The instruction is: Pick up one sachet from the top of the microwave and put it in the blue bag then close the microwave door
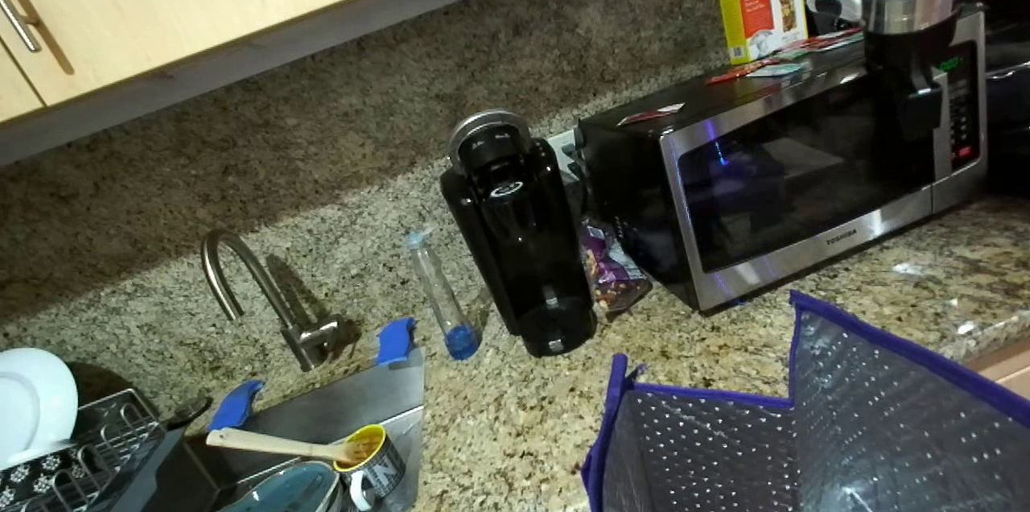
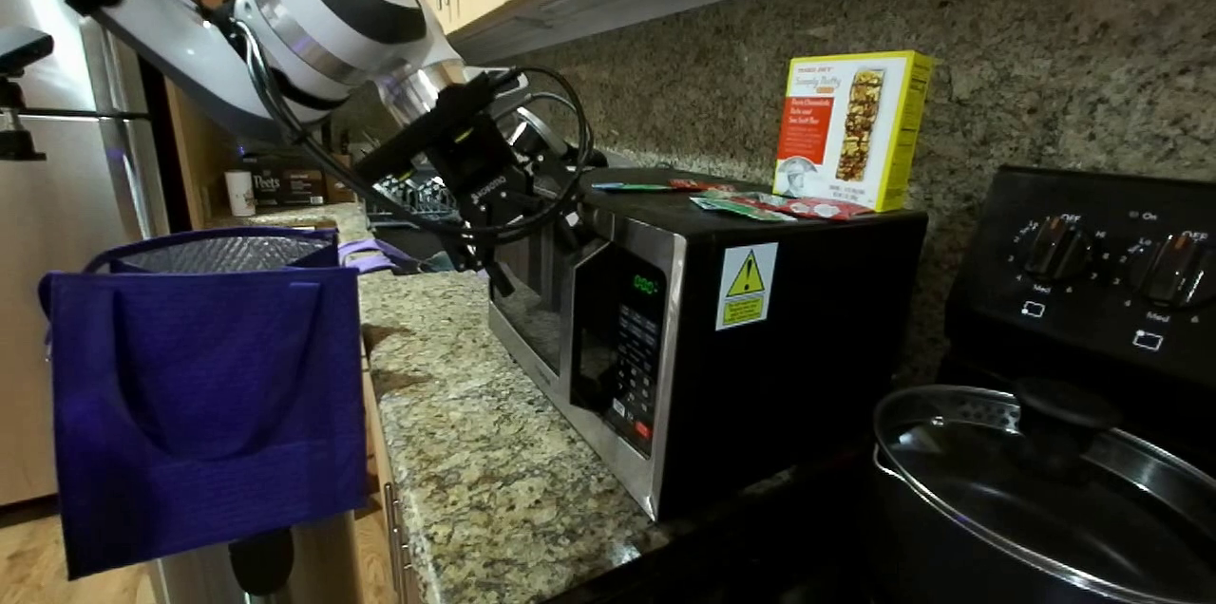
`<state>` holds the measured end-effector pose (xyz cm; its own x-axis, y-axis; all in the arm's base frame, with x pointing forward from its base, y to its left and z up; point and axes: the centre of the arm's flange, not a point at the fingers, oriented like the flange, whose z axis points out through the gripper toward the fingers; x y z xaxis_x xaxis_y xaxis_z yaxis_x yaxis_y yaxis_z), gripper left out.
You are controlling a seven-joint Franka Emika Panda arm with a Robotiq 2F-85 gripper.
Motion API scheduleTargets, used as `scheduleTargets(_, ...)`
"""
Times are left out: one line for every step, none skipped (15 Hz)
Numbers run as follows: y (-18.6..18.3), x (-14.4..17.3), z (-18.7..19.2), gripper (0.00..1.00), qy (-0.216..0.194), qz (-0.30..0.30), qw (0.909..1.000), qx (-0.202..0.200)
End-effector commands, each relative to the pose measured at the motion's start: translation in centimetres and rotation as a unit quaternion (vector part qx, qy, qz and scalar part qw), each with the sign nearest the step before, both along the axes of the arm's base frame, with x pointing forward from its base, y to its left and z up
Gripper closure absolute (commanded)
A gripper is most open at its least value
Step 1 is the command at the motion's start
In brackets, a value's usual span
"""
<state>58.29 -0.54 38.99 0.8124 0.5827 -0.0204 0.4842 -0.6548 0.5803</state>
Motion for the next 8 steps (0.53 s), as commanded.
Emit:
scheduleTargets(-0.6,-0.3,-0.1,0.00,-0.007,0.037,0.9990,0.024)
scheduleTargets(-0.4,-1.3,0.3,0.00,-0.002,0.034,0.9990,0.029)
scheduleTargets(-0.1,-2.4,1.0,0.00,0.013,0.027,0.9988,0.038)
scheduleTargets(0.1,-3.5,1.5,0.00,0.027,0.025,0.9980,0.050)
scheduleTargets(0.5,-4.7,2.4,0.00,0.041,0.029,0.9961,0.073)
scheduleTargets(1.0,-5.7,3.1,0.00,0.054,0.027,0.9933,0.099)
scheduleTargets(1.3,-6.9,4.0,0.00,0.061,0.026,0.9910,0.116)
scheduleTargets(1.8,-8.0,4.9,0.00,0.066,0.016,0.9892,0.130)
